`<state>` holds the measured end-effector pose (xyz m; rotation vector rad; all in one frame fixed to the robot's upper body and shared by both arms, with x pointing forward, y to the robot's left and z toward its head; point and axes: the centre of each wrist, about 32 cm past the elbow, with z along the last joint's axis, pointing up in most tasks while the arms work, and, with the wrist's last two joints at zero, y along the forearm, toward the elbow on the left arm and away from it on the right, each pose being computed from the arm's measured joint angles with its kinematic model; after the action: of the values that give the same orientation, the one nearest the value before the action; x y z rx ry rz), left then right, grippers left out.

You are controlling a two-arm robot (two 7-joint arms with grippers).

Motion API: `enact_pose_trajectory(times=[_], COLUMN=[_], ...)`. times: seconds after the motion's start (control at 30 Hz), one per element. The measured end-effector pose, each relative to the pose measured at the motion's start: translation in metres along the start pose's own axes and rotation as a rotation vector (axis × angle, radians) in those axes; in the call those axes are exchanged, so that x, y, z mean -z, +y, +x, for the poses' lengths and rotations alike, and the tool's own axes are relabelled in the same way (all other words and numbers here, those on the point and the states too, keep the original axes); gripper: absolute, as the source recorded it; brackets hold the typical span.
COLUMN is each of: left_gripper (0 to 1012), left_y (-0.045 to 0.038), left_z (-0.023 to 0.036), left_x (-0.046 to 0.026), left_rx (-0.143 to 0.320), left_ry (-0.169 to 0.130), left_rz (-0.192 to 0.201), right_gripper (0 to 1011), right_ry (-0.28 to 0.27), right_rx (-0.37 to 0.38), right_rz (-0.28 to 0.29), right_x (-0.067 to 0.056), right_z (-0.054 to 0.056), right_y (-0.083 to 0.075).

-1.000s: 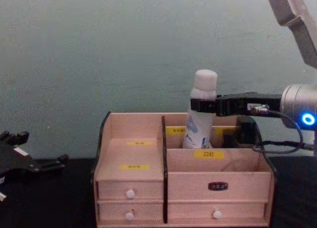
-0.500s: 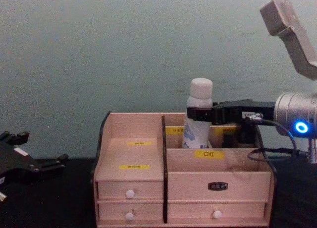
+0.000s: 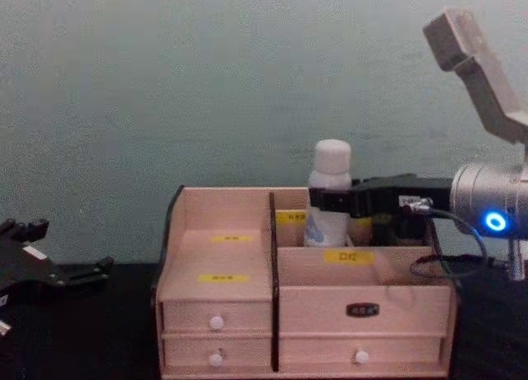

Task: Pick up the facial cleanser and watermelon frost from the table and place them into the tiered storage box.

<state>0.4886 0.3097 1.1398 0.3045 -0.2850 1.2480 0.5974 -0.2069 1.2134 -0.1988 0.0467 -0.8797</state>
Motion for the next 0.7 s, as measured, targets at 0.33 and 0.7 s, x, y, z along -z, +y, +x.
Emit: enact_pose_trajectory(times=[0.33, 0.7], left_gripper=[1002, 1001], left_y=[0.0, 0.0], left_z=[0.0, 0.0], left_x=[0.0, 0.0], left_rx=[0.0, 0.0], left_ry=[0.0, 0.0], left_rz=[0.0, 0.0], right_gripper=[593, 593], right_ry=[-0.001, 0.004], right_rx=[0.005, 0.009], right_rz=[-0.01, -0.021], right_x=[0.0027, 0.0056], right_z=[-0.0004, -0.0001], right_y=[0.0019, 0.0026])
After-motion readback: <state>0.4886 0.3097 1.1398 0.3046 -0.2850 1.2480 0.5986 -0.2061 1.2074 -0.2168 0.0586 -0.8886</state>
